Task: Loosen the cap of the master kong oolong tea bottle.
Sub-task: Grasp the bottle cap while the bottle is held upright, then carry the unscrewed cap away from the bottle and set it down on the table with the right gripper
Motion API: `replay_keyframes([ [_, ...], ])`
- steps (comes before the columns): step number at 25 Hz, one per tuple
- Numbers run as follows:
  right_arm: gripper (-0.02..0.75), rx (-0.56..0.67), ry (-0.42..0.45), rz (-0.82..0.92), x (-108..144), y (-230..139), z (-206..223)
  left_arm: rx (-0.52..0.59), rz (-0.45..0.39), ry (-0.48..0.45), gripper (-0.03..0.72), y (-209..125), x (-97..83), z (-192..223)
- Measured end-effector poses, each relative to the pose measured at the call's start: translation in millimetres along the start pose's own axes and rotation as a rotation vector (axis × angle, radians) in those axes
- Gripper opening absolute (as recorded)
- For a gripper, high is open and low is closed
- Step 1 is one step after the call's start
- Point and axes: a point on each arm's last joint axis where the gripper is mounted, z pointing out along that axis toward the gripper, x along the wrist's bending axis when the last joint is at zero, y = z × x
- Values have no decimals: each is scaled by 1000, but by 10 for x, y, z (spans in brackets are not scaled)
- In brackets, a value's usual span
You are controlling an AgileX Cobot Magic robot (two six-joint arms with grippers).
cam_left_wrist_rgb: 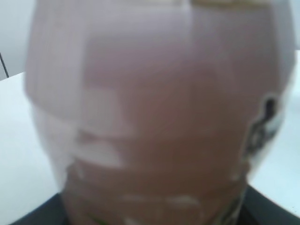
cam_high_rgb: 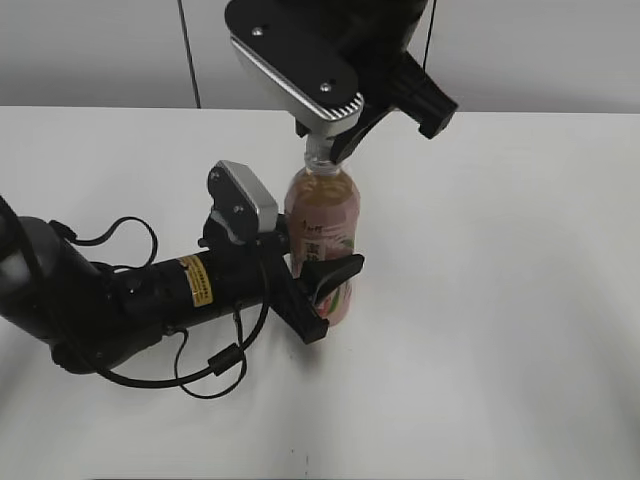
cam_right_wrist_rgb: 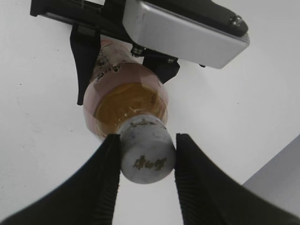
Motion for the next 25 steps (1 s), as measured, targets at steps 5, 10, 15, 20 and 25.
replay_keyframes([
  [5, 272, 39, -26, -21, -37, -34, -69, 7, 13, 1, 374, 8, 2, -2],
  [10, 272, 58, -46, -17, -24, -35, -175, 7, 17, -2, 374, 8, -1, -2],
  [15, 272, 87, -65, 163, 24, -161, -276, 5, 18, -3, 374, 9, -2, -2],
  [20, 272, 54, -92, 506, 149, -519, -336, 3, 20, -5, 374, 11, -3, -2],
  [25, 272, -24, -98, 961, 285, -878, -297, 2, 20, -5, 374, 12, -3, -2],
])
